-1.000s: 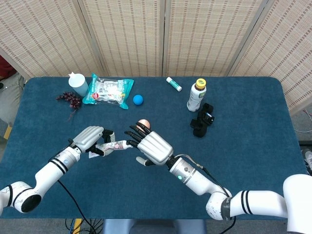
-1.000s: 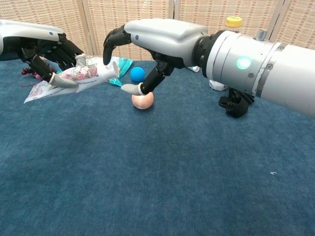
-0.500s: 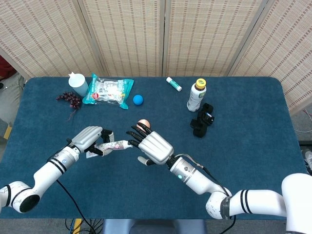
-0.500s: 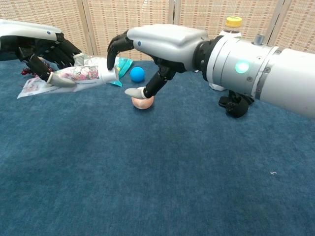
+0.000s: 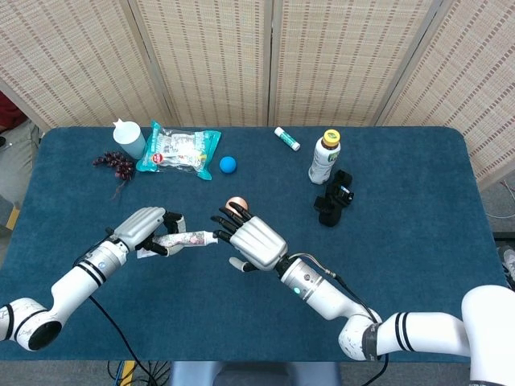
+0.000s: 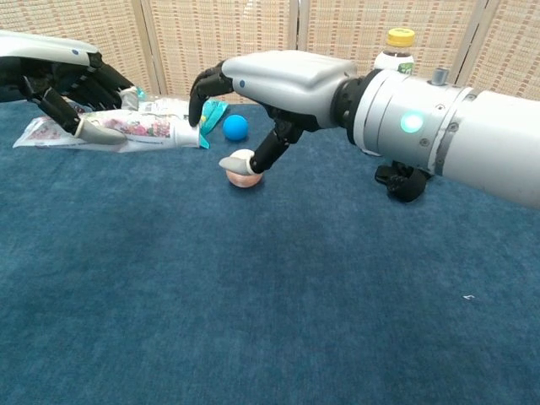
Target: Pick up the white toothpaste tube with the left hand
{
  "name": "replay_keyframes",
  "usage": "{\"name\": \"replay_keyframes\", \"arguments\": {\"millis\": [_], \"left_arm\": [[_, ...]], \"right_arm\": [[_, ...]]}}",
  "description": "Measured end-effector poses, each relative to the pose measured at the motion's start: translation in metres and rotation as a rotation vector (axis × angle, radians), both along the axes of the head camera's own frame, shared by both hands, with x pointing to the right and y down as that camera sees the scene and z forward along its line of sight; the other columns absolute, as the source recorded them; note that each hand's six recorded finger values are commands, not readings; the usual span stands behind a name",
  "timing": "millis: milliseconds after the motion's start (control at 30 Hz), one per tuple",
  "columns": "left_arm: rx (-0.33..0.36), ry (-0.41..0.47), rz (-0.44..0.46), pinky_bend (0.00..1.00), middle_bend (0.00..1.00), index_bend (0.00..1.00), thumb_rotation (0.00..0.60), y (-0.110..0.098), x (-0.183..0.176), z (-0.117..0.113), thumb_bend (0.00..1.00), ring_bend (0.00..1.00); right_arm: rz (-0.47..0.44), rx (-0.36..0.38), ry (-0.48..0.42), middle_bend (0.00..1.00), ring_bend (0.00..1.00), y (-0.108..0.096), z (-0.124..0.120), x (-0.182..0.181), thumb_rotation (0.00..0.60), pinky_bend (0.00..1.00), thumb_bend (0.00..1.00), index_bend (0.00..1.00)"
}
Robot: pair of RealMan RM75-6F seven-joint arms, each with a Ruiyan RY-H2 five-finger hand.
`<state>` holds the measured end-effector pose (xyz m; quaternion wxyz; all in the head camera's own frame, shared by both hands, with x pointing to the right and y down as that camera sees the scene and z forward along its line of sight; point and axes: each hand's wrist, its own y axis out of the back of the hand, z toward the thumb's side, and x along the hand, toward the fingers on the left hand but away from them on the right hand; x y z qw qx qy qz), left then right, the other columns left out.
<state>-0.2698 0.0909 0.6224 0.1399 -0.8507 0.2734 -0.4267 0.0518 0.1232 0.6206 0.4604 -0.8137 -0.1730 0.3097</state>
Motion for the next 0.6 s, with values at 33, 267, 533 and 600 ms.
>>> {"name": "replay_keyframes", "arguments": {"millis": [33, 267, 533, 600], "left_arm": [[0.0, 0.0, 0.0, 0.35, 0.7, 0.63, 0.6, -0.0001, -0.0004, 0.0001, 0.45, 0.5], [-0.003, 0.002, -0.004, 0.35, 0.7, 0.63, 0.6, -0.0005, -0.0023, 0.0005, 0.45, 0.5], [-0.003, 0.007, -0.008, 0.35, 0.71, 0.63, 0.6, -0.0011, -0.0034, -0.0001, 0.45, 0.5], [-0.004, 0.008, -0.009, 0.35, 0.7, 0.63, 0.6, -0.0012, -0.0037, -0.0004, 0.45, 0.5]], "right_arm": [[0.001, 0.0, 0.001, 0.14, 0.0, -0.0002, 0.0005, 0.0002, 0.497, 0.06, 0.28, 0.31], [0.005, -0.008, 0.008, 0.14, 0.0, 0.0, 0.0049, 0.0015, 0.497, 0.06, 0.28, 0.31], [0.008, -0.011, 0.015, 0.14, 0.0, 0.0004, 0.0081, 0.0034, 0.498, 0.06, 0.29, 0.31], [0.011, -0.013, 0.016, 0.14, 0.0, 0.0002, 0.0091, 0.0039, 0.498, 0.06, 0.29, 0.31]]}}
